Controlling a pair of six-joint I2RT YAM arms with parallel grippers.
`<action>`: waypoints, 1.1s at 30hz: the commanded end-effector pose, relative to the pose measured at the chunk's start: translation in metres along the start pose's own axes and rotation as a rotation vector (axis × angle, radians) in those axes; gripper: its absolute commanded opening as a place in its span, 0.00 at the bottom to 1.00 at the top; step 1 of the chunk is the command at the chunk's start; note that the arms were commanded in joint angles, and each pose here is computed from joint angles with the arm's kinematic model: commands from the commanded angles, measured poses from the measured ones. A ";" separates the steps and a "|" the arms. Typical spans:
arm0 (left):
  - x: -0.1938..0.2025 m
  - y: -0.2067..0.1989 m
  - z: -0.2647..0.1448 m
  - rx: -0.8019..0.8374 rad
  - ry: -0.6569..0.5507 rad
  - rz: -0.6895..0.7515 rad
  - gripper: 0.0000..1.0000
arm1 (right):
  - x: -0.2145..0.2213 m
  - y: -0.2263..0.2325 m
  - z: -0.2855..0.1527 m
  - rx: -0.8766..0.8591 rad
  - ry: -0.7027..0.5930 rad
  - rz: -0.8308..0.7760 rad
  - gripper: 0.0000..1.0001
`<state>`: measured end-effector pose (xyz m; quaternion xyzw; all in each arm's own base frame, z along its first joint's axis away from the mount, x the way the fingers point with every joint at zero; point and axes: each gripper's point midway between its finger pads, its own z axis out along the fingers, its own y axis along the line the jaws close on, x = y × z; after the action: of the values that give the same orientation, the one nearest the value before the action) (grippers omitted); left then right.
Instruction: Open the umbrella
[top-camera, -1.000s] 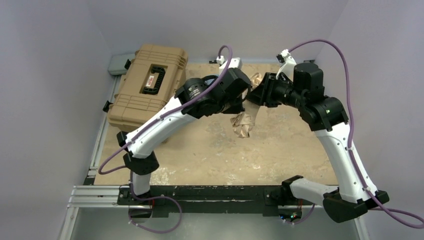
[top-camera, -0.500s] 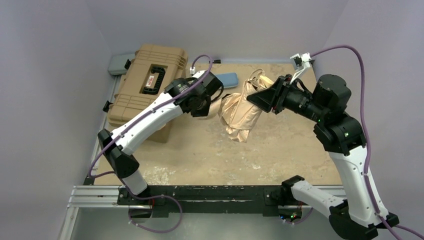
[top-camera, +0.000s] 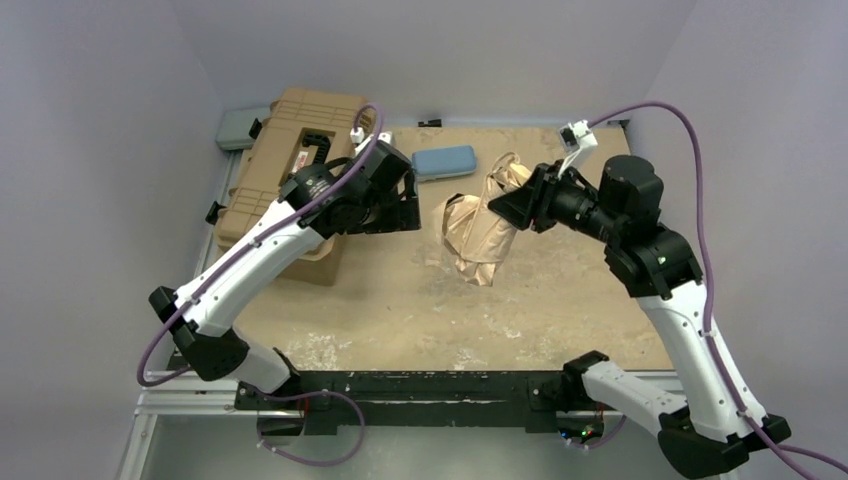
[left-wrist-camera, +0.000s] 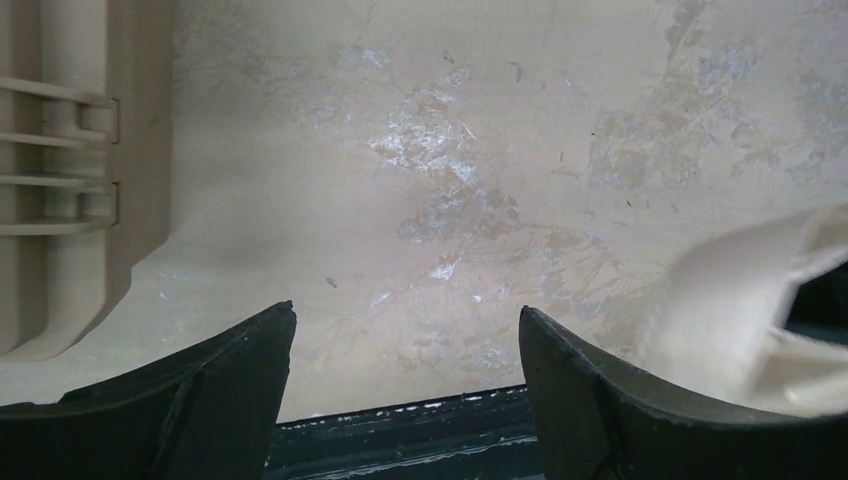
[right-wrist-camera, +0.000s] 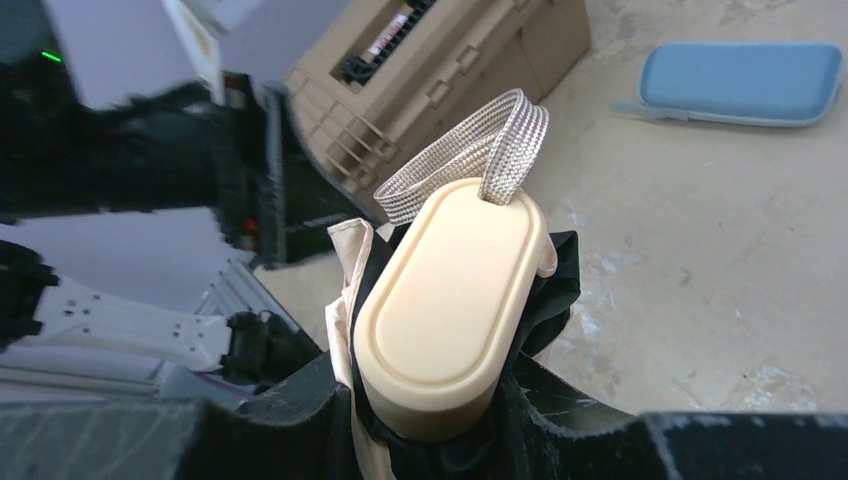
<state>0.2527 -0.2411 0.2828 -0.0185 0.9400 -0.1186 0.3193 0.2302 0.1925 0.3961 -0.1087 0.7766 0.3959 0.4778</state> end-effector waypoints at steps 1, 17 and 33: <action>-0.007 0.022 -0.022 -0.002 -0.054 -0.048 0.80 | -0.004 -0.020 0.007 0.023 -0.152 -0.132 0.00; 0.044 0.054 -0.028 0.063 -0.022 -0.103 0.79 | 0.052 -0.067 0.042 0.022 -0.297 -0.324 0.11; 0.061 0.075 -0.037 0.070 -0.036 -0.069 0.79 | 0.103 -0.035 0.058 -0.044 -0.222 -0.525 0.99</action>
<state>0.1830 -0.1721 0.2527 -0.0405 0.9344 -0.1617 0.3150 0.2648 0.2386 0.2549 -0.2873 0.6875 0.2528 0.6172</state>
